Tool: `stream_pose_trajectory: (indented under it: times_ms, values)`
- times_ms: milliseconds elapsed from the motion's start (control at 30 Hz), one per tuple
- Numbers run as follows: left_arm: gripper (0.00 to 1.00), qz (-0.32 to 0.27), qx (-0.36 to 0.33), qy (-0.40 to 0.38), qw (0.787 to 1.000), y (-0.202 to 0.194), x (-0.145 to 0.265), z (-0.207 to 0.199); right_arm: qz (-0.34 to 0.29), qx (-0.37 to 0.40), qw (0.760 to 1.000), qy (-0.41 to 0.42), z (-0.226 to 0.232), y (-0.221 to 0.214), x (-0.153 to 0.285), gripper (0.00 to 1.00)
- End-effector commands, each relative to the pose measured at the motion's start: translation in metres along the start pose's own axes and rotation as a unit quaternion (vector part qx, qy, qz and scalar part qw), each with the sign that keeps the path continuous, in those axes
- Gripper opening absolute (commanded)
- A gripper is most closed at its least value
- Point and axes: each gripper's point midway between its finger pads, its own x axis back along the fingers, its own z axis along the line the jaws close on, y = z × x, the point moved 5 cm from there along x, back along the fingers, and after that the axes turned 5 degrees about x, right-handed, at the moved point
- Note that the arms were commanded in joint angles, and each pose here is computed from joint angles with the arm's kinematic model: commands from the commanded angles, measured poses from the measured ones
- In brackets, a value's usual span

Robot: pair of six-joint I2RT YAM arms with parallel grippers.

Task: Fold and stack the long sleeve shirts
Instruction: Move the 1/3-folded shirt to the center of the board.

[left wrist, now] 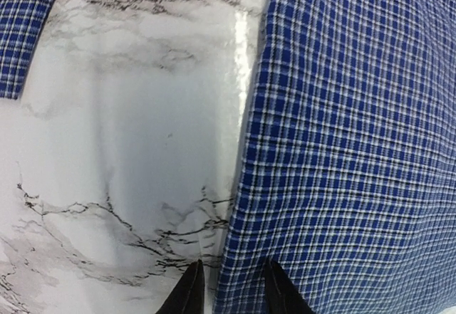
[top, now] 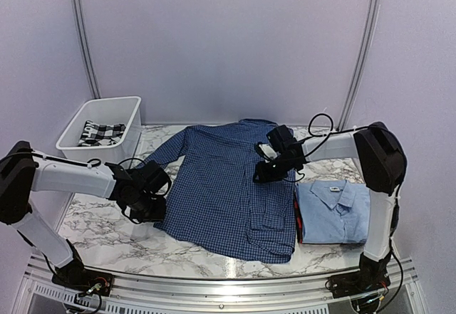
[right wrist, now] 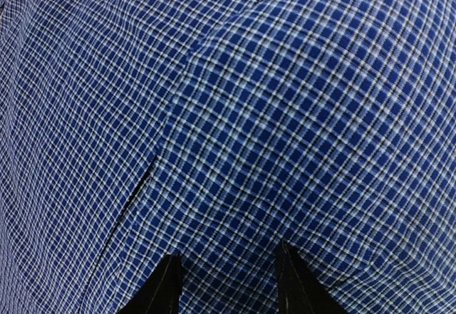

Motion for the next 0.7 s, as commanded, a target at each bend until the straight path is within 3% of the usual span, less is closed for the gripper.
stream_pose_trajectory:
  times_ms: [0,200,300,667]
  values:
    - [0.3,0.007,0.007,0.019,1.0,-0.008,-0.009,0.011,-0.014,0.026,1.0,-0.008,0.021,-0.003,0.01,0.43]
    - [0.18,0.016,0.016,-0.019,1.0,-0.012,-0.007,0.003,0.006,0.031,0.999,-0.006,0.028,-0.022,0.001,0.42]
    - [0.01,0.023,0.022,-0.028,0.999,-0.017,-0.004,0.004,0.012,0.036,0.999,-0.01,0.03,-0.029,-0.001,0.42]
    - [0.0,0.045,0.039,-0.061,0.996,-0.052,0.019,0.013,0.025,0.033,0.999,-0.018,0.029,-0.049,0.004,0.43]
